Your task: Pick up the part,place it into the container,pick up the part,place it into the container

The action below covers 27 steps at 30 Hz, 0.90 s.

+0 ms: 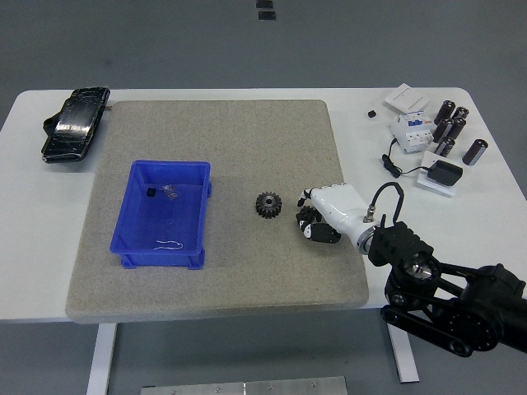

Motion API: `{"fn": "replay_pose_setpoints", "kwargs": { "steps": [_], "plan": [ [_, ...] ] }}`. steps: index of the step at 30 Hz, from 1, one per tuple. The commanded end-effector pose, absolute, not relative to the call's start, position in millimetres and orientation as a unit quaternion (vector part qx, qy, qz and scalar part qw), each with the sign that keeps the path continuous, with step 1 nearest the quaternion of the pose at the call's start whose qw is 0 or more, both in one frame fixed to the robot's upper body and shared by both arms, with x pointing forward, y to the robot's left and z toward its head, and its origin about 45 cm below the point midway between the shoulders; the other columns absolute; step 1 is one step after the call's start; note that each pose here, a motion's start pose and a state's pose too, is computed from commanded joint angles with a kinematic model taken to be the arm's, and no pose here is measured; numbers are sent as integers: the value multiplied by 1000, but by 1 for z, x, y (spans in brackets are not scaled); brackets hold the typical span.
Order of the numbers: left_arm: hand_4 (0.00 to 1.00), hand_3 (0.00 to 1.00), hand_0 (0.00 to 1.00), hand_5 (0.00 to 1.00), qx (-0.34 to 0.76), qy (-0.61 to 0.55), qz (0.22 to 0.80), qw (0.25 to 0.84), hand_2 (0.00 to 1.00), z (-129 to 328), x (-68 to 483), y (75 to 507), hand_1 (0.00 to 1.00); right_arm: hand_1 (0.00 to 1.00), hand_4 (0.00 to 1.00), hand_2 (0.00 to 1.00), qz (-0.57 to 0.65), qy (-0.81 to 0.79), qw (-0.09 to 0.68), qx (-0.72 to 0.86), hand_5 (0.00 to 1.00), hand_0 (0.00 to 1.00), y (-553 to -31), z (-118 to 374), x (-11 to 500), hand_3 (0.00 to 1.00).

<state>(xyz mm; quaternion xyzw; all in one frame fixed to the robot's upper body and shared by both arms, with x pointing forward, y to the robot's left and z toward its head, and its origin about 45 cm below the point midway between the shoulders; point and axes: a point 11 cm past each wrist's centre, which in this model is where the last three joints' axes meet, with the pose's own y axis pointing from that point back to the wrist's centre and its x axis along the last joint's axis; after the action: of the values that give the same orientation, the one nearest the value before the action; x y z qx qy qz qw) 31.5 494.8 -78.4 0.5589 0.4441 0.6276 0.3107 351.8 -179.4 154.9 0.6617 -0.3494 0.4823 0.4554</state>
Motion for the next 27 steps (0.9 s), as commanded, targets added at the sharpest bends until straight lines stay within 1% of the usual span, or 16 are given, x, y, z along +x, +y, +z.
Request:
{"fn": "replay_pose_setpoints", "kwargs": {
  "steps": [1,12,13,18,19,27],
  "plan": [
    [653,586,681,255,559,444,628,311,609,-78,32,495,635,453,311,362,489,-350,447,662,176,247,-174,160,352,665],
    [652,585,681,257,558,443,630,310,608,-78,33,495,635,454,314,363,529,-354,370,677,175,246,-119,202,356,666],
    [652,586,681,258,558,443,630,310,609,-78,33,496,636,454,309,362,530,-354,365,679,176,246,-114,204,356,588],
    [652,586,681,258,558,442,630,309,609,-77,34,496,636,454,309,362,532,-355,343,688,176,246,-90,212,358,588],
    [654,587,681,261,558,442,630,309,609,-77,34,496,636,456,300,365,531,-354,340,691,177,246,-84,213,358,534],
    [657,587,681,270,559,442,630,308,610,-77,33,497,636,457,301,368,522,-342,315,715,178,247,-43,211,348,530]
  ]
}}
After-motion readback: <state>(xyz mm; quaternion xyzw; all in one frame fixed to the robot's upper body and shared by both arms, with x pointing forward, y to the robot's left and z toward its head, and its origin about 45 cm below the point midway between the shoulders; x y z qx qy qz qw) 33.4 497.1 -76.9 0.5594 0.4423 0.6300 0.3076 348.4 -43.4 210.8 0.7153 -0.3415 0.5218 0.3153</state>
